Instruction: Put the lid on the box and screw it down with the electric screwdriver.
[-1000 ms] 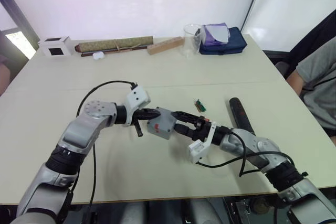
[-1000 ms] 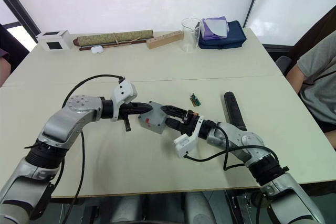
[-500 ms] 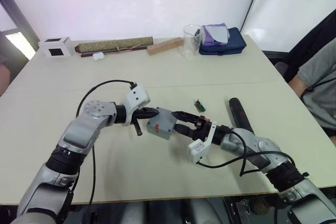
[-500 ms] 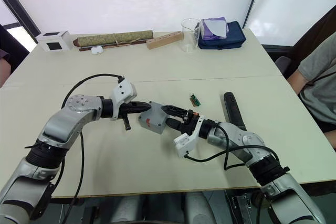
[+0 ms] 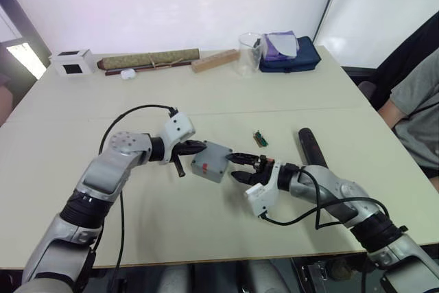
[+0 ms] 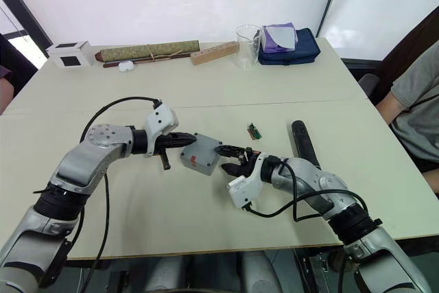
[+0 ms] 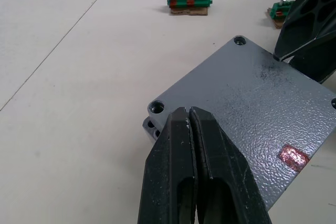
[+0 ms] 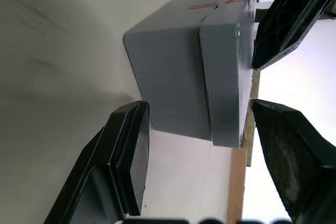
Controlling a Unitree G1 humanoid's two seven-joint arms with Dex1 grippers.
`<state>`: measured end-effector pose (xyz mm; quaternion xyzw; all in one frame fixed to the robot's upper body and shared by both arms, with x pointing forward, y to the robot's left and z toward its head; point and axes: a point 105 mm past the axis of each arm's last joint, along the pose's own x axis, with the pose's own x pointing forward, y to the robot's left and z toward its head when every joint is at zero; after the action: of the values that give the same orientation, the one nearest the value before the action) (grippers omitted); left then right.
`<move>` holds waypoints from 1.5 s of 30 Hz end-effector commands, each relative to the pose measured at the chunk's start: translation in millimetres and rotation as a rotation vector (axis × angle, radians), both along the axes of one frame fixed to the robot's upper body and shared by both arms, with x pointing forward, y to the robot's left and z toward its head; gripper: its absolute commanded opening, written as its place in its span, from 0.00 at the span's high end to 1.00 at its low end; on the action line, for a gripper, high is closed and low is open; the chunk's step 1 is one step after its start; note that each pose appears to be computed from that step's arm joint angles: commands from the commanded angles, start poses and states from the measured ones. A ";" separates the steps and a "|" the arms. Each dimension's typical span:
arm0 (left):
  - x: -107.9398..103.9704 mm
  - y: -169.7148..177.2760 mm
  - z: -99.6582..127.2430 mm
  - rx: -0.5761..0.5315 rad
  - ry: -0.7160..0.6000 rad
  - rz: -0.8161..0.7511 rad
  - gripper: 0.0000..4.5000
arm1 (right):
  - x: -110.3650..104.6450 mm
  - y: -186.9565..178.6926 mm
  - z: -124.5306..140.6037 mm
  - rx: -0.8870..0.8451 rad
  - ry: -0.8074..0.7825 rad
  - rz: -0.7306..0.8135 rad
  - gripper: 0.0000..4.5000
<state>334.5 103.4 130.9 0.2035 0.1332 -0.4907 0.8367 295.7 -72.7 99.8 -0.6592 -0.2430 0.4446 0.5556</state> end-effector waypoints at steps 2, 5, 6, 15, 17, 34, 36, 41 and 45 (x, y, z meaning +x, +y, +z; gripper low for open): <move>-6.2 9.5 -41.4 0.079 0.134 0.043 1.00 | -3.2 3.0 16.4 0.053 -0.018 0.010 0.27; -4.9 8.8 -36.9 0.055 0.130 0.048 1.00 | -3.4 1.1 21.0 0.083 -0.022 -0.003 0.27; -3.6 7.9 -30.5 0.019 0.125 0.049 1.00 | -4.2 0.0 25.8 0.106 -0.034 -0.004 0.32; 2.2 4.4 14.7 -0.182 0.058 0.026 1.00 | -9.8 -14.9 24.8 0.177 0.051 -0.077 0.99; 2.5 5.0 22.3 -0.215 0.055 0.024 1.00 | -9.4 -16.3 25.4 0.210 0.081 -0.103 0.99; -1.5 55.5 40.2 -0.168 0.059 0.101 1.00 | -23.5 2.1 25.8 0.566 0.662 -0.247 0.99; -6.8 54.1 34.1 -0.141 0.079 0.074 1.00 | -22.5 3.0 24.4 0.562 0.666 -0.250 0.99; -15.6 42.6 23.5 -0.123 0.107 0.021 1.00 | -20.2 3.7 22.7 0.560 0.670 -0.258 0.99; -16.5 35.3 21.0 -0.133 0.114 0.006 1.00 | -18.5 5.0 23.5 0.563 0.665 -0.258 0.99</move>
<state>320.6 145.5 144.6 0.1039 0.1667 -0.4949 0.8465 277.6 -73.6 114.3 -0.3309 -0.0585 0.4749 0.8133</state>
